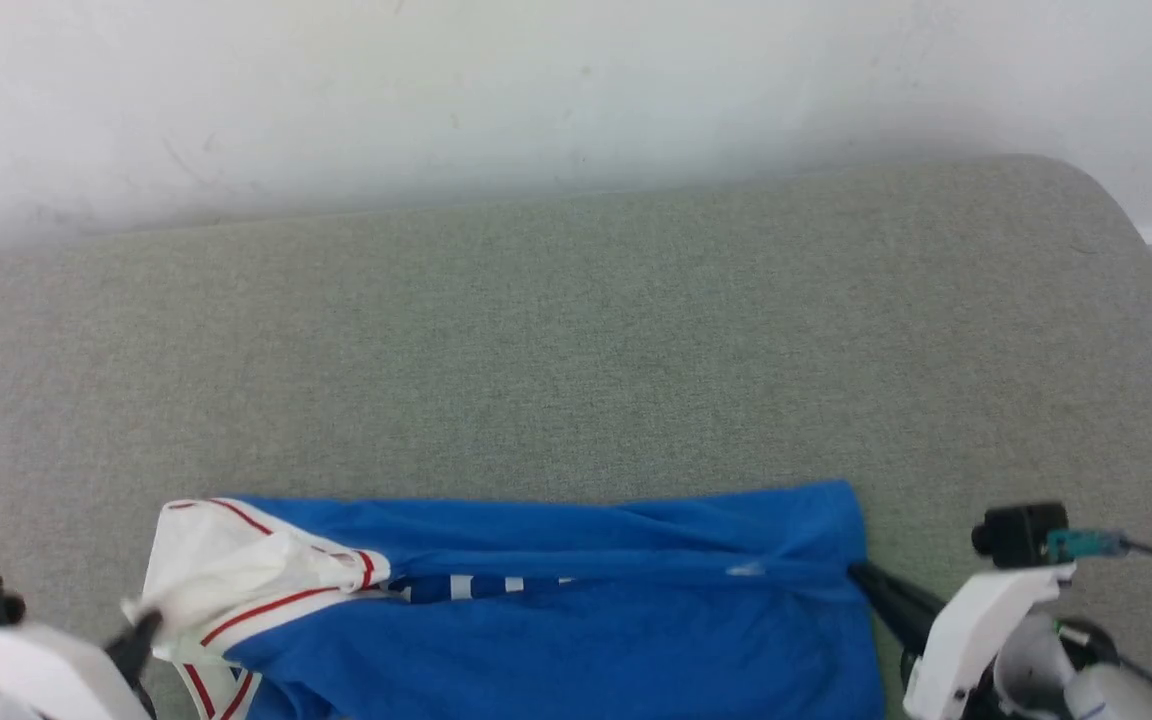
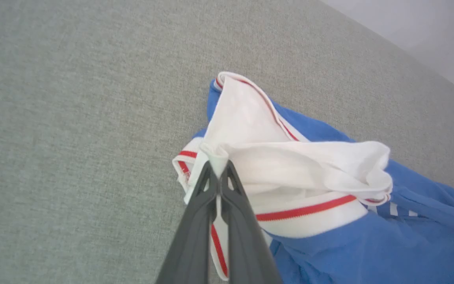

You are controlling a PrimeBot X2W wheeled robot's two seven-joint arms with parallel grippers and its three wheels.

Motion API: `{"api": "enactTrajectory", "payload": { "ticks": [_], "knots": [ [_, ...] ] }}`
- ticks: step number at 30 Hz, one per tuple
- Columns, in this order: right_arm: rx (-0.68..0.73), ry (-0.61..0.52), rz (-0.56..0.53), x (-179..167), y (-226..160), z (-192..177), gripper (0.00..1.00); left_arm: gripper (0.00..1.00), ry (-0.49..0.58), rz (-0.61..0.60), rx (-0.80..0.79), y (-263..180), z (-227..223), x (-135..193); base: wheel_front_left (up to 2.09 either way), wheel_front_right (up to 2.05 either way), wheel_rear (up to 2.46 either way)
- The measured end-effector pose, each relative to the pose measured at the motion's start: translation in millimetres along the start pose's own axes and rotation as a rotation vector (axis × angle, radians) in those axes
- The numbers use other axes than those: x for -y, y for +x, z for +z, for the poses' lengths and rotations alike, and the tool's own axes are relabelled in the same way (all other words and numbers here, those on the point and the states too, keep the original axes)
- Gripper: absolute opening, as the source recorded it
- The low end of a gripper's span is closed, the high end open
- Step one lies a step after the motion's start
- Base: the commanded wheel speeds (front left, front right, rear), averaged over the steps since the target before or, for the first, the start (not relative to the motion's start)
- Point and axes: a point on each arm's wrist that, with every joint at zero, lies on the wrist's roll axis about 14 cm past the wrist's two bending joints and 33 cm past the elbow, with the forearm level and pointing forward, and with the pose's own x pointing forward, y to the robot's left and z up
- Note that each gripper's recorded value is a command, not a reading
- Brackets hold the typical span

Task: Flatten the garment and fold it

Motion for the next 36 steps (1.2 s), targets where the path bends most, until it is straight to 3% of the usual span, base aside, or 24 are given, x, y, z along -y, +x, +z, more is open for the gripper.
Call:
{"api": "enactTrajectory", "payload": {
  "ticks": [1, 2, 6, 9, 12, 18, 26, 36],
  "knots": [
    [-0.009, 0.005, -0.005, 0.8, -1.7, -5.7, 1.0, 0.34, -0.014, 0.0, -0.017, -2.7, -8.1, -0.2, 0.0, 0.0, 0.0],
    [-0.015, 0.01, -0.011, 2.1, -3.7, -10.3, 1.0, 1.0, -0.025, 0.006, -0.022, -5.4, -13.9, -1.2, 0.0, 0.0, 0.0],
    [-0.008, 0.018, -0.037, 7.6, -13.0, -21.2, 1.0, 1.0, -0.021, 0.035, 0.015, -14.3, -20.5, -5.7, 0.0, 0.0, 0.0],
    [0.02, 0.004, -0.043, 8.2, -22.9, -22.2, 1.0, 1.0, 0.032, 0.112, 0.167, -23.4, 0.4, -17.1, 0.0, 0.0, 0.0],
    [0.089, -0.02, -0.041, 6.4, -32.8, -7.3, 1.0, 1.0, 0.071, 0.156, 0.345, -35.9, 29.1, -18.0, 0.0, 0.0, 0.0],
    [0.169, -0.054, -0.038, 3.4, -43.3, 27.7, 1.0, 1.0, 0.1, 0.116, 0.546, -52.3, 52.3, 6.9, 0.0, 0.0, 0.0],
    [-0.028, -0.049, -0.055, 8.0, -28.2, 14.7, 1.0, 1.0, 0.209, 0.007, 0.731, -63.8, 66.3, 57.1, 0.0, 0.0, 0.0],
    [-0.286, -0.021, -0.017, -6.4, 8.0, -25.1, 1.0, 1.0, 0.256, -0.002, 0.741, -60.8, 49.8, 69.8, 0.0, 0.0, 0.0]
  ]
}}
